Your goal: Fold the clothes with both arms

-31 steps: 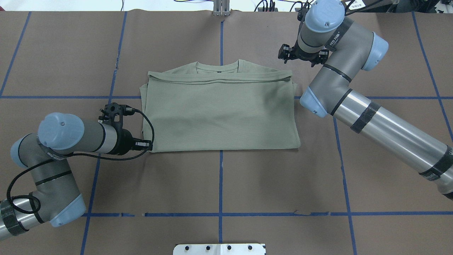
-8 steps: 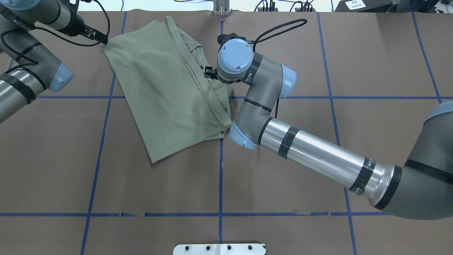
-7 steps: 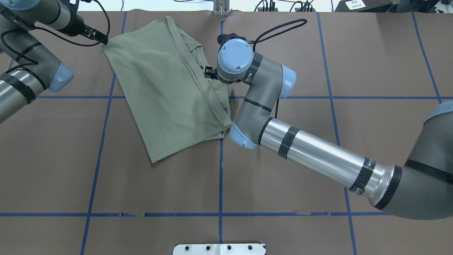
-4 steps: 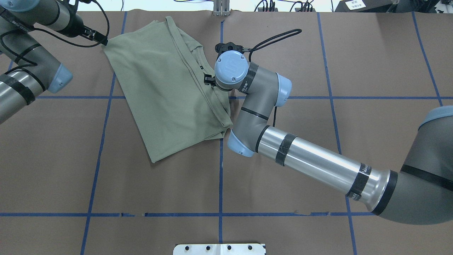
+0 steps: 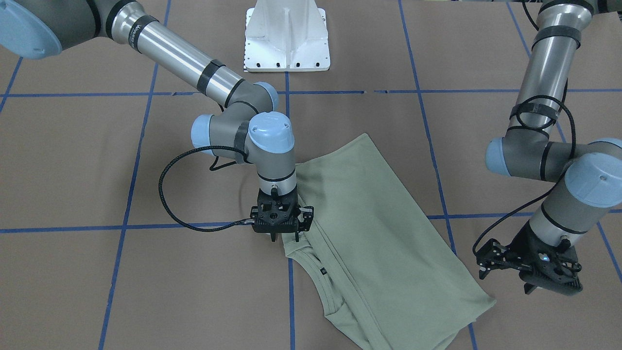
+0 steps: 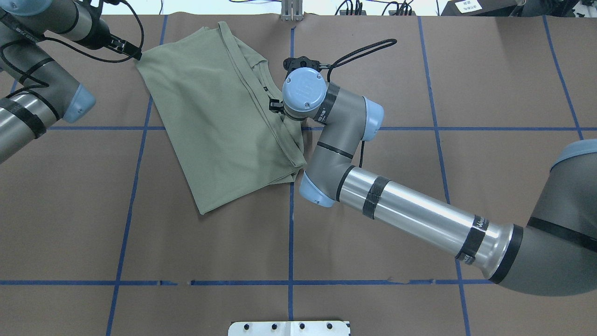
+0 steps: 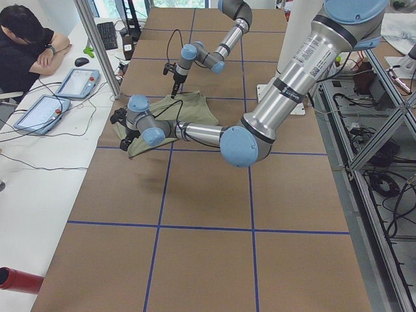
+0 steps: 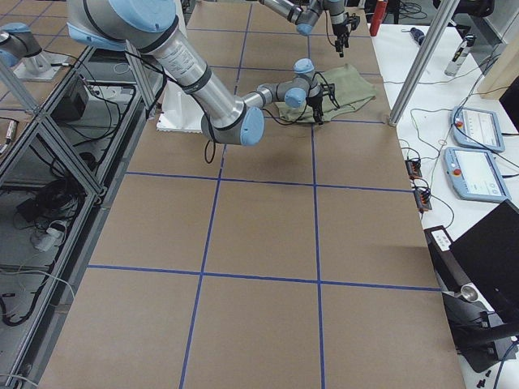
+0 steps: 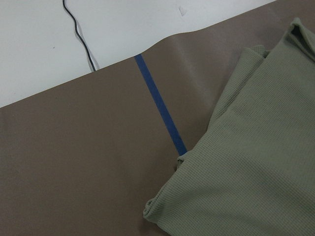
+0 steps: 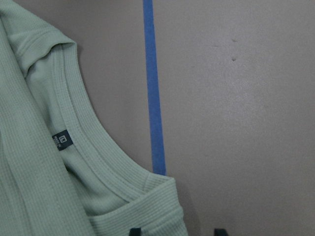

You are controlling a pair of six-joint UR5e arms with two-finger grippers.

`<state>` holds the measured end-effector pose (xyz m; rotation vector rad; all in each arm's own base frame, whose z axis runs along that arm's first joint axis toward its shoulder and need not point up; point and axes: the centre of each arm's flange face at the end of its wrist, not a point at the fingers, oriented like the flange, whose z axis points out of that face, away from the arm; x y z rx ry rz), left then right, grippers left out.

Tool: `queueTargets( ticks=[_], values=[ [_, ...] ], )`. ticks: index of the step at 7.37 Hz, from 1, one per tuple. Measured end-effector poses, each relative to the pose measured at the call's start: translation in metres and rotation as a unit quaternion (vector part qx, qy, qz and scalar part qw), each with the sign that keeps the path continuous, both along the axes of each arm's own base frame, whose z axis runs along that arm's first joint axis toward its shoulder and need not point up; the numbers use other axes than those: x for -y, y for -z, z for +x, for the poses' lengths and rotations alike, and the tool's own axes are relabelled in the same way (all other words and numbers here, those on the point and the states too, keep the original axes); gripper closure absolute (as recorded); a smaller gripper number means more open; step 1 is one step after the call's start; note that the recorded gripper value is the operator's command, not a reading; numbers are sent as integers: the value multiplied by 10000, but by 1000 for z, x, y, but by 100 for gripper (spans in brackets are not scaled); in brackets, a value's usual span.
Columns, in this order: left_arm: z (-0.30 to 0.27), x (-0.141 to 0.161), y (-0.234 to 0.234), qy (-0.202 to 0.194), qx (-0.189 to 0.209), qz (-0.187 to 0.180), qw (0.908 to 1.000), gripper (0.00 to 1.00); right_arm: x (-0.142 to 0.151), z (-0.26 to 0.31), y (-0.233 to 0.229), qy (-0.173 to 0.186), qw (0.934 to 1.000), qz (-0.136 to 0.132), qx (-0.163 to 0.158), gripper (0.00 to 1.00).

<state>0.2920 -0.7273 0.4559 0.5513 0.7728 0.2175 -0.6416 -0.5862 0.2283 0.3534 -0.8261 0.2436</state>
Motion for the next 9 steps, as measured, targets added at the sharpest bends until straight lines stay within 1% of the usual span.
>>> queueTargets(
  ticks=[1, 2, 3, 4, 5, 6, 7, 9],
  values=[
    [0, 0, 0, 2, -2, -1, 10000, 0, 0, 0, 1, 1, 10000, 4, 5, 48],
    [0, 0, 0, 2, -2, -1, 10000, 0, 0, -1, 2, 4, 10000, 6, 9, 60],
    [0, 0, 0, 1, 0, -2, 10000, 0, -1, -1, 3, 5, 10000, 8, 14, 65],
    [0, 0, 0, 0, 2, -4, 10000, 0, -2, -2, 3, 10, 10000, 7, 17, 65],
    [0, 0, -1, -1, 5, -8, 10000, 0, -2, -2, 4, 14, 10000, 6, 18, 70],
    [0, -1, -2, -1, 8, -12, 10000, 0, -3, -3, 4, 17, 10000, 7, 20, 91],
    [0, -1, -2, -1, 10, -15, 10000, 0, -3, -3, 4, 19, 10000, 7, 20, 100],
    [0, -1, -2, 2, 7, -17, 10000, 0, -3, -3, 6, 12, 10000, -7, 30, 100]
  ],
)
